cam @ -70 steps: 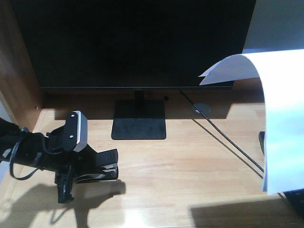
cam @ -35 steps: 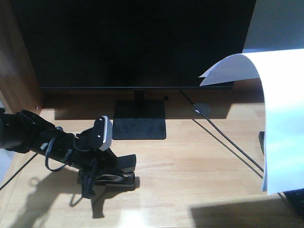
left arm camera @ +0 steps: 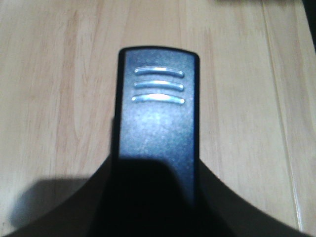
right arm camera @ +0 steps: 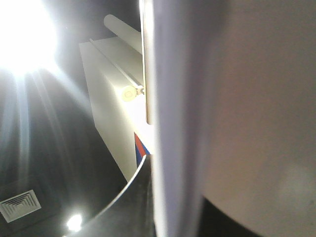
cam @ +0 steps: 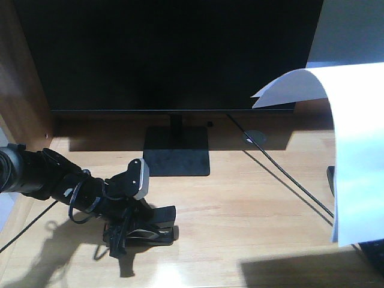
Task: Grab stapler and paper to desk for stapling
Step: 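Set the stapler down on the desk in front of the monitor stand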
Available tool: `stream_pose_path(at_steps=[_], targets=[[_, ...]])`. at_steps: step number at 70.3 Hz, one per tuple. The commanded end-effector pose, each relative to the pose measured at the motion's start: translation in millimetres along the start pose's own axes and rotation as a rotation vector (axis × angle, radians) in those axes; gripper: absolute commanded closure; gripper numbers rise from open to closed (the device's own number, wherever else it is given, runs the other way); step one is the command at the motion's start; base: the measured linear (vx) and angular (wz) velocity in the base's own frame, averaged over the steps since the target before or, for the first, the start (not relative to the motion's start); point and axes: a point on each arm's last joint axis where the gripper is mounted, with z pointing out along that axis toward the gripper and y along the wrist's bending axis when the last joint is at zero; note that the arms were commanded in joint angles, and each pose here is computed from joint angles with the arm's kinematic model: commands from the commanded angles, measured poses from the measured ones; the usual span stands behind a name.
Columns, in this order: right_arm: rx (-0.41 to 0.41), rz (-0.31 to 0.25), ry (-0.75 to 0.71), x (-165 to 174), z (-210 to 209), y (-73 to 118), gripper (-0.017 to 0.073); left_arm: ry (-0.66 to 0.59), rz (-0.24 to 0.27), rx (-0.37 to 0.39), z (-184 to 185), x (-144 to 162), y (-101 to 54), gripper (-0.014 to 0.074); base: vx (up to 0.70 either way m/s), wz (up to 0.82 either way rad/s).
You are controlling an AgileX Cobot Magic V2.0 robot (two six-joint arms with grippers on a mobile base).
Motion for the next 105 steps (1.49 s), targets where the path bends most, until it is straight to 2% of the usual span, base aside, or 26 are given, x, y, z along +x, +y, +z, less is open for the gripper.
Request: stream_pose_path(at_steps=[1, 17, 29, 43, 51, 62, 77, 98, 105], targets=[[-0.063, -0.014, -0.012, -2.8, 6.4, 8.6, 0.0565, -0.087, 0.034, -0.034, -13.1, -23.6, 2.7, 0.0562, 0.0, 0.0], [-0.063, -0.014, -0.012, -2.8, 6.4, 8.6, 0.0565, -0.09, 0.031, -0.027, -13.1, -23.9, 2.1, 0.0435, 0.0, 0.0], [-0.063, -0.014, -0.012, -2.8, 6.4, 8.6, 0.0565, -0.09, 0.018, -0.028, -13.1, -23.9, 2.2, 0.0246, 0.0, 0.0], [-0.063, -0.014, -0.012, -2.8, 6.4, 8.6, 0.0565, -0.077, -0.102, -0.05, -13.1, -22.5, 4.6, -0.0035, 0.0, 0.0], [-0.063, -0.014, -0.012, -2.8, 6.4, 8.6, 0.0565, -0.068, -0.149, -0.07, -13.3, -21.5, 6.5, -0.0141, 0.0, 0.0], [-0.063, -0.014, -0.012, -2.8, 6.4, 8.6, 0.0565, -0.072, -0.156, -0.067, -14.7, -23.0, 5.8, -0.013, 0.0, 0.0], [-0.063, -0.014, -0.012, -2.8, 6.4, 8.6, 0.0565, -0.091, -0.116, -0.093, -27.6, -35.1, 2.7, -0.0076, 0.0, 0.0], [-0.063, -0.014, -0.012, -2.8, 6.4, 8.6, 0.0565, -0.128, -0.005, -0.175, -63.0, -64.5, -8.6, 0.0086, 0.0, 0.0], [-0.063, -0.014, -0.012, -2.8, 6.4, 8.6, 0.0565, -0.144, -0.019, -0.193, -72.3, -72.0, -12.6, 0.0155, 0.0, 0.0]])
